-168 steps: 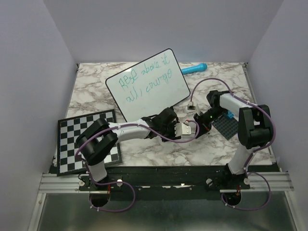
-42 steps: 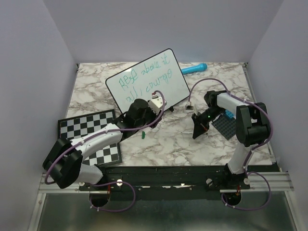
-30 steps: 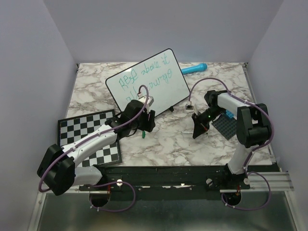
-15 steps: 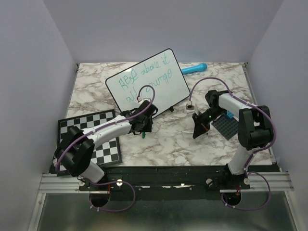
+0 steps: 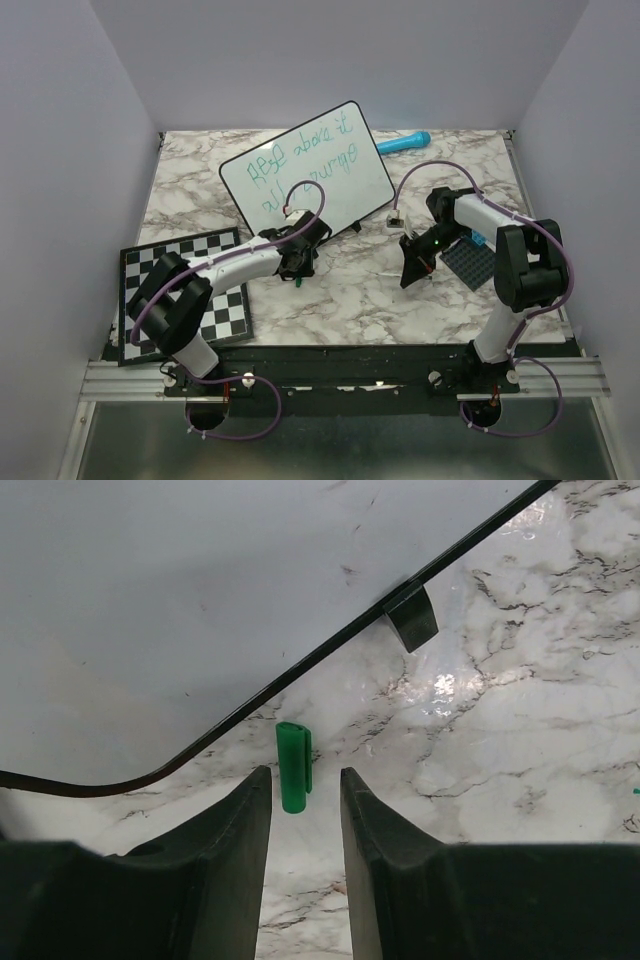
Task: Write a sentence on the whiteboard
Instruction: Adjust the pen cap at the center of the board.
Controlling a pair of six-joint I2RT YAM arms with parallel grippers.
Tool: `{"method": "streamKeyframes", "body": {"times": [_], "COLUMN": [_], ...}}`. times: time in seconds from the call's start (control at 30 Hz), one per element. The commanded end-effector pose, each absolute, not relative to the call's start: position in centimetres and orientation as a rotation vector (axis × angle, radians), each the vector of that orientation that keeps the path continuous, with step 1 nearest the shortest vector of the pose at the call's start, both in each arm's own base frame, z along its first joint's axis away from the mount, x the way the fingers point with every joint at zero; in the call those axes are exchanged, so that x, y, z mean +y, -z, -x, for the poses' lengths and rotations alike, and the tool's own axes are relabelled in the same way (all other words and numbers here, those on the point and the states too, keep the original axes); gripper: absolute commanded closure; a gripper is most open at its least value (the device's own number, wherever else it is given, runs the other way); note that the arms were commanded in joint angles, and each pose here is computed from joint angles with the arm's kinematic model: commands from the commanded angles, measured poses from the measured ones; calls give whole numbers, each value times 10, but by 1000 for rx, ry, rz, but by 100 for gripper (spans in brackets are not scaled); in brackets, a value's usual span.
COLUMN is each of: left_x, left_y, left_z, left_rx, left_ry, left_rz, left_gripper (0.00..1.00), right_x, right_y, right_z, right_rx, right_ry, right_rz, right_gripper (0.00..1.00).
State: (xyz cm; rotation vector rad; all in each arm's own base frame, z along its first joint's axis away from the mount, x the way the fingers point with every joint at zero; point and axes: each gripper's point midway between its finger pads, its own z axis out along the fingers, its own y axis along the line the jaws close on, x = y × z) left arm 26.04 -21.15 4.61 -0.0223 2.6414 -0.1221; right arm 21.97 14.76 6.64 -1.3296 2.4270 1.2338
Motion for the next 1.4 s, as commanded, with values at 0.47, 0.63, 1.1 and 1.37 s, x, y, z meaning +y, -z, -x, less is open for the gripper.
{"method": "streamKeyframes", "body": {"times": [0.47,0.63,1.1,1.37], "left_x": [-198,-216,-264,-259], "left_y": [13,9,-27,-29], "left_z": [-219,-205,-210,-210], "left_rx": [2785,2764,2496,2372], "left_ry": [-84,101,744,801], "left_rz": [256,426,1193,1434], "left_gripper": [82,90,90,90], "right_x": [153,157,219,250], "right_y": [-81,-79,-71,-65], "right_z": [-216,-209,-201,-183], "right_rx": [2346,2341,2240,2374], "right_ry": [-1253,-1258,-1247,-1368], "right_rz": [1340,1367,1469,1359], "right_gripper": [99,99,99,99]}}
